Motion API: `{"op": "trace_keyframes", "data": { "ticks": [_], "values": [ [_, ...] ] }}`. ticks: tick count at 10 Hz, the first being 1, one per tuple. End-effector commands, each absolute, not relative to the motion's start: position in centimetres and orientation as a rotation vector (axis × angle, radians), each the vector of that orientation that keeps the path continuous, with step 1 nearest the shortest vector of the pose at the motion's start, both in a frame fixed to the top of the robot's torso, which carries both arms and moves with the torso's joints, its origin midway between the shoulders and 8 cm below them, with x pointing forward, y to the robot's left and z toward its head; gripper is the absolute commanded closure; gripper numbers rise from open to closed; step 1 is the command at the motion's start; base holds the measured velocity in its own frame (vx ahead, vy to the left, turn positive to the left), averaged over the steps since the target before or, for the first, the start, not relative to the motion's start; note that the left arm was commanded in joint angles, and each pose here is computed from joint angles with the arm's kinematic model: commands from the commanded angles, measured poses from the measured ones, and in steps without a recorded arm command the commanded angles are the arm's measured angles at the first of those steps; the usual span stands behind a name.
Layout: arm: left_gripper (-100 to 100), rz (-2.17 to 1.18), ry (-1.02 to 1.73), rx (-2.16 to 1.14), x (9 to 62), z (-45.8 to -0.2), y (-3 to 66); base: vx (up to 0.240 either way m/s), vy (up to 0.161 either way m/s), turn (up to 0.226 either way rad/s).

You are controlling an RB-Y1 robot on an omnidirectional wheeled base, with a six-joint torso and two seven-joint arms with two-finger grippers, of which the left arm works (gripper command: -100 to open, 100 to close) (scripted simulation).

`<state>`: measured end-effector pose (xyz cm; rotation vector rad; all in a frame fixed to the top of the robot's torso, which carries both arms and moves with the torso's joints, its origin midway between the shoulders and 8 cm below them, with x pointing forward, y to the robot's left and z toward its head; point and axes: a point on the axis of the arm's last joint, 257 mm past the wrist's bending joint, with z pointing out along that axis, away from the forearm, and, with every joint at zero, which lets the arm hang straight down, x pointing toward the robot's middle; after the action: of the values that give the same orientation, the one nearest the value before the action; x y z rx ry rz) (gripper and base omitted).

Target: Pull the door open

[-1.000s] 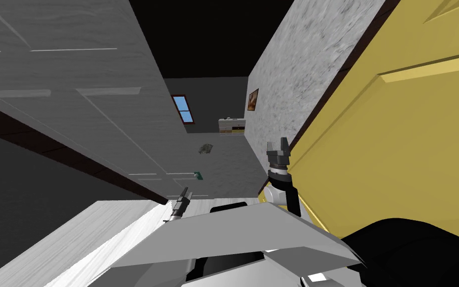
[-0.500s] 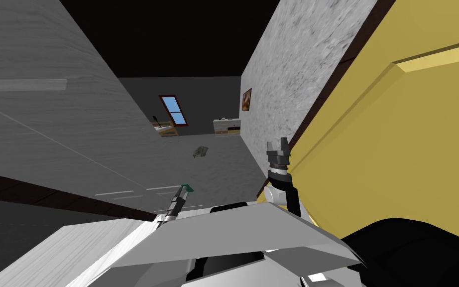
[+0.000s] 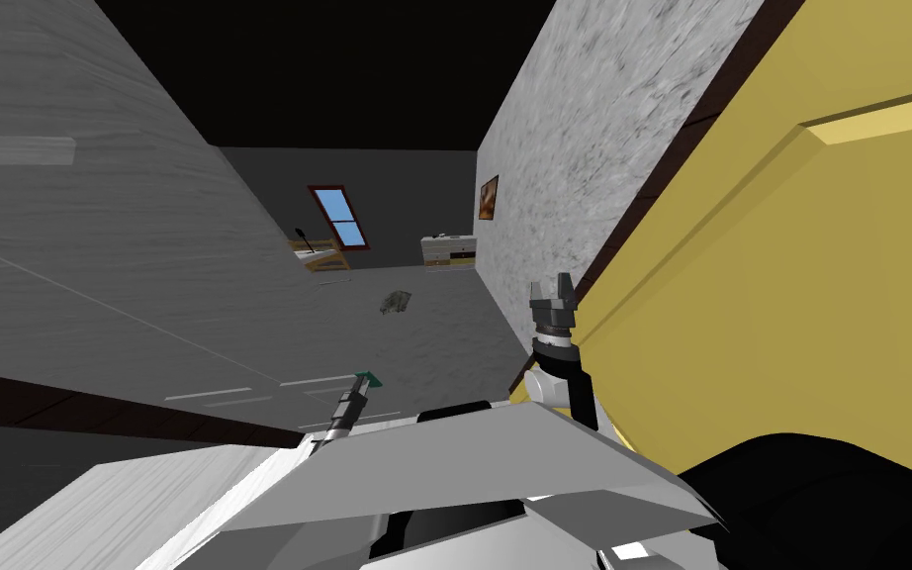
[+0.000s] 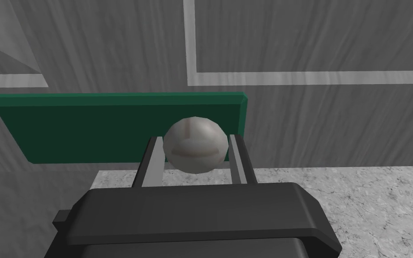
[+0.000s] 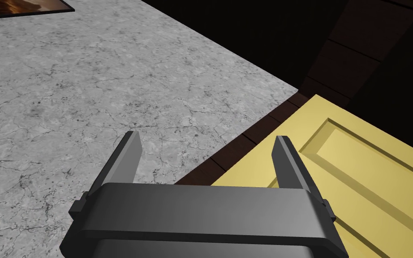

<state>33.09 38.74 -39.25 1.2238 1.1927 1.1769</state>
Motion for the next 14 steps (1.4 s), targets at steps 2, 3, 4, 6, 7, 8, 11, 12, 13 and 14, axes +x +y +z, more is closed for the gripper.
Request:
{"op": "trace_keyframes", "data": {
  "ticks": [2,3,4,6,7,8,11,12,13,14],
  "values": [
    [100,1.179,1.189,1.222,33.14,-39.11,38.8,0.0,0.0,0.0],
    [100,1.179,1.189,1.222,33.14,-39.11,38.8,0.0,0.0,0.0],
    [100,1.154,1.211,1.195,33.17,-39.21,38.78,-0.012,0.007,-0.04],
    [100,1.124,1.233,1.158,33.28,-39.14,38.84,-0.025,0.012,-0.037],
    [100,1.109,1.244,1.138,33.33,-39.1,38.88,-0.026,0.012,-0.04],
    [100,1.093,1.255,1.118,33.39,-39.06,38.91,-0.029,0.011,-0.03],
    [100,1.042,1.289,1.054,33.57,-38.95,39.02,-0.033,0.015,-0.038],
    [100,1.02,1.302,1.026,33.65,-38.9,39.07,-0.041,0.018,-0.051],
    [100,1.0,1.315,1.0,33.73,-38.85,39.12,-0.043,0.017,-0.051],
    [100,0.979,1.327,0.973,33.81,-38.8,39.17,-0.039,0.015,-0.052]
  ]
}}
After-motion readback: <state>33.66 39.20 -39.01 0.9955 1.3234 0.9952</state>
